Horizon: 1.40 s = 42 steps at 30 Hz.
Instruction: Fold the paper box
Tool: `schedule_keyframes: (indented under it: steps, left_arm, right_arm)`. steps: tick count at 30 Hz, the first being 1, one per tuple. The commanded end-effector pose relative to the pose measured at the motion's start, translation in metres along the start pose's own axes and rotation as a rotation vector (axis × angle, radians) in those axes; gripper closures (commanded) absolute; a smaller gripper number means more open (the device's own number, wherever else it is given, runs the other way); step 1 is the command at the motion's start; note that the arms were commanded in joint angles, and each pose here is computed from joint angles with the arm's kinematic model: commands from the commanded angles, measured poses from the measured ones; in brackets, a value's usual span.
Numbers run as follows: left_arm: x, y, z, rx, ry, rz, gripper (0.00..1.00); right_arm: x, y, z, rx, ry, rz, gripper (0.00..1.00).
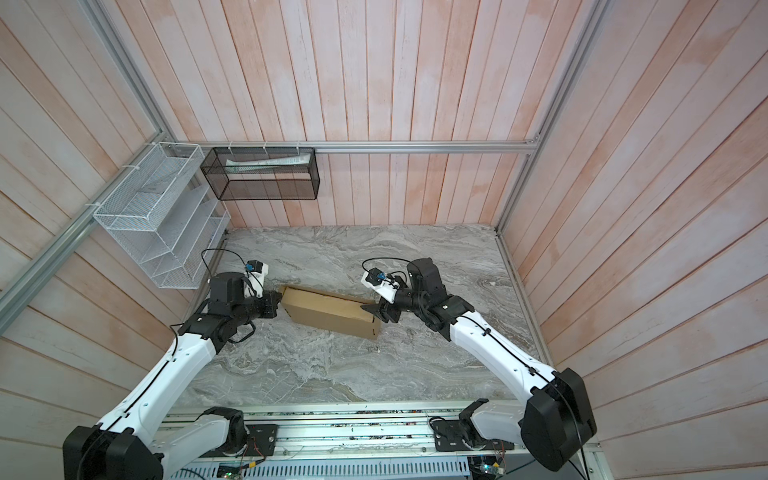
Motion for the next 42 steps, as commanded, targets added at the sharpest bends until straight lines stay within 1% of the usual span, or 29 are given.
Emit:
schedule_keyframes:
  steps: [1, 10, 19, 27, 31, 38, 42]
  left_arm:
    - [0.015, 0.004, 0.009, -0.016, 0.071, -0.023, 1.0]
    - [0.014, 0.004, 0.007, -0.018, 0.062, -0.023, 1.0]
    - [0.012, 0.002, 0.009, 0.007, 0.069, -0.016, 1.0]
    - [0.012, 0.001, 0.011, 0.024, 0.077, -0.02, 1.0]
    - [0.012, 0.001, 0.011, 0.025, 0.078, -0.02, 1.0]
    - [0.013, 0.001, 0.009, 0.023, 0.076, -0.023, 1.0]
    - [0.013, 0.001, 0.01, 0.025, 0.077, -0.023, 1.0]
  right_arm:
    - [-0.002, 0.002, -0.004, 0.0, -0.032, 0.02, 0.35]
    - [0.005, 0.004, -0.023, 0.111, 0.007, 0.033, 0.35]
    - [0.032, 0.007, -0.043, 0.197, 0.056, 0.129, 0.35]
    - [0.046, 0.009, -0.037, 0.17, 0.079, 0.167, 0.37]
    - [0.045, 0.007, -0.032, 0.155, 0.059, 0.164, 0.37]
    - [0.046, 0.0, -0.019, 0.121, 0.078, 0.161, 0.39]
    - [0.042, -0.003, -0.014, 0.102, 0.065, 0.155, 0.39]
Point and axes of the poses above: each gripper's point midway between its finger pads, its own z axis out along the fingers, its own y axis along the line the jaws close on, x = y × z, the point moved 10 cm from there along -z, back along the fingers, and after that the axes turned 2 degrees about -z, right-handed, at the moved point
